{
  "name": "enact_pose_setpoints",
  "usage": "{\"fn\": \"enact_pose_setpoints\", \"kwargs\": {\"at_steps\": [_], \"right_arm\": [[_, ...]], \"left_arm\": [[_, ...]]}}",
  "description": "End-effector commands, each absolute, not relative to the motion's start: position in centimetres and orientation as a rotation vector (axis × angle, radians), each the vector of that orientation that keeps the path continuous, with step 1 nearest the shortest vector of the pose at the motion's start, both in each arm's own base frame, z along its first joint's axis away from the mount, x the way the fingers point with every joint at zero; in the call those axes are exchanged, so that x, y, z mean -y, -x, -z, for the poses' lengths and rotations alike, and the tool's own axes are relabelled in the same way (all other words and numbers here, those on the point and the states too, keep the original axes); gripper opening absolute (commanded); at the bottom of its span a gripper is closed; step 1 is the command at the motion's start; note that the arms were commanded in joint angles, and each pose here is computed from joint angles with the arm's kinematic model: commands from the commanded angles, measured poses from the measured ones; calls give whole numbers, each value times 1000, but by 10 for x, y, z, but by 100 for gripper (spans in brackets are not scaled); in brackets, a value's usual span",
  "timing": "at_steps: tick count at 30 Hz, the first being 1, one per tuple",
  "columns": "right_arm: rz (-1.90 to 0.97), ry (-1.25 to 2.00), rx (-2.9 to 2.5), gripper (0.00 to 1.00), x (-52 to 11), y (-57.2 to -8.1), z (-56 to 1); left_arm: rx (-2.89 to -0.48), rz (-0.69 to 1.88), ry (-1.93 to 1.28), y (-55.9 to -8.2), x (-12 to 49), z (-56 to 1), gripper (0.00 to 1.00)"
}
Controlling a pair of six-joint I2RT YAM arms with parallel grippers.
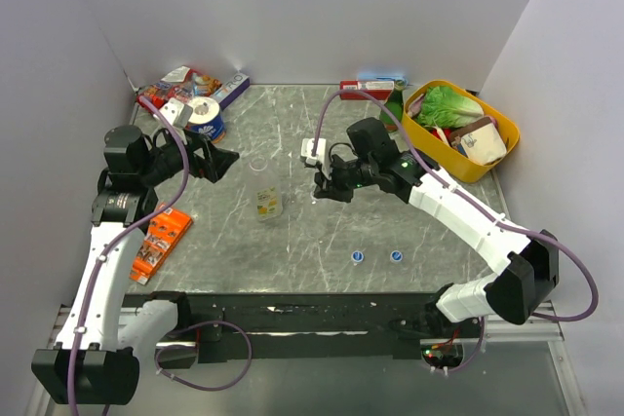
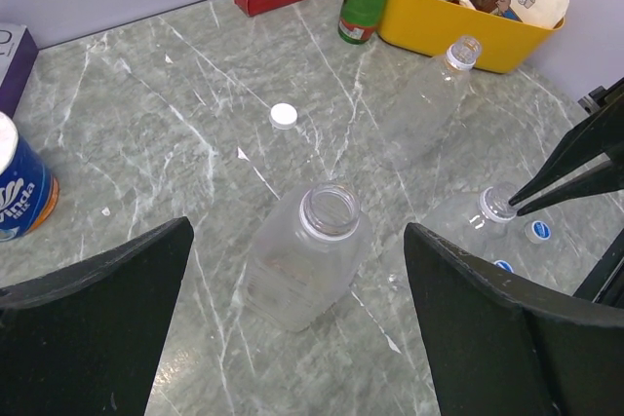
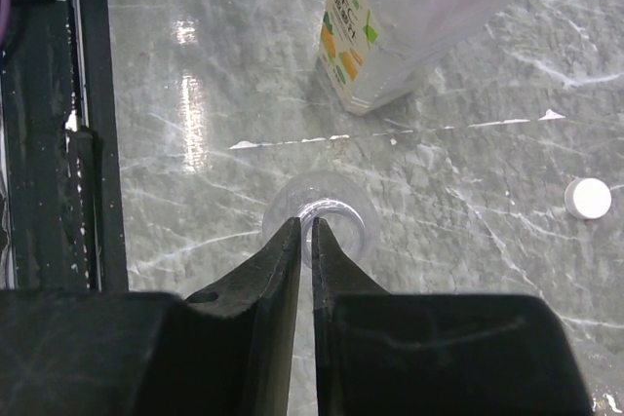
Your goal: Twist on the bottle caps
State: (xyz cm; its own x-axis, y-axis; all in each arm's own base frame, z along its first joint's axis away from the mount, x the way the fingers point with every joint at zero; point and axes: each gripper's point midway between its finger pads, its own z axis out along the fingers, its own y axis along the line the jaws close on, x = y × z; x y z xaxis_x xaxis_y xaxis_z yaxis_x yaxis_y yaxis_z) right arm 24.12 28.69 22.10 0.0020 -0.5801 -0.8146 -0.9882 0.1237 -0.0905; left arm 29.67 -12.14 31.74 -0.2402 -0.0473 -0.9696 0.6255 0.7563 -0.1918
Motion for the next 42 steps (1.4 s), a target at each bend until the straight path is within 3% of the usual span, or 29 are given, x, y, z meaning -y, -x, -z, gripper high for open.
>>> {"fn": "enact_pose_setpoints", "kwargs": {"at_steps": [1, 3, 5, 8, 23, 28, 32, 37, 42], "right_arm": [[-674, 1503, -1647, 16, -283, -240, -249], [-668, 1492, -1624, 21, -283, -241, -258], [-668, 1483, -1616, 38, -285, -242, -262], [-672, 1483, -1626, 46, -286, -244, -258], [-732, 1509, -1673, 70, -297, -247, -237], [-696, 1516, -1724, 67, -297, -254, -219], [-664, 1521, -1742, 51, -295, -259, -212], [-653, 1524, -1763, 54, -289, -255, -204], [-683, 1527, -1739, 31, -289, -247, -211]], "left_arm": [[-1646, 675, -503, -295, 126, -341, 96], [-1646, 676, -502, -295, 126, -342, 96], [-1647, 681, -499, -296, 126, -342, 96], [-1649, 693, -494, -297, 127, -342, 96], [-1668, 706, -475, -296, 127, -333, 96], [-1664, 710, -490, -295, 129, -334, 96], [-1648, 727, -513, -293, 132, -339, 96], [-1640, 759, -555, -293, 138, -342, 96], [-1622, 786, -601, -292, 146, -345, 96]]}}
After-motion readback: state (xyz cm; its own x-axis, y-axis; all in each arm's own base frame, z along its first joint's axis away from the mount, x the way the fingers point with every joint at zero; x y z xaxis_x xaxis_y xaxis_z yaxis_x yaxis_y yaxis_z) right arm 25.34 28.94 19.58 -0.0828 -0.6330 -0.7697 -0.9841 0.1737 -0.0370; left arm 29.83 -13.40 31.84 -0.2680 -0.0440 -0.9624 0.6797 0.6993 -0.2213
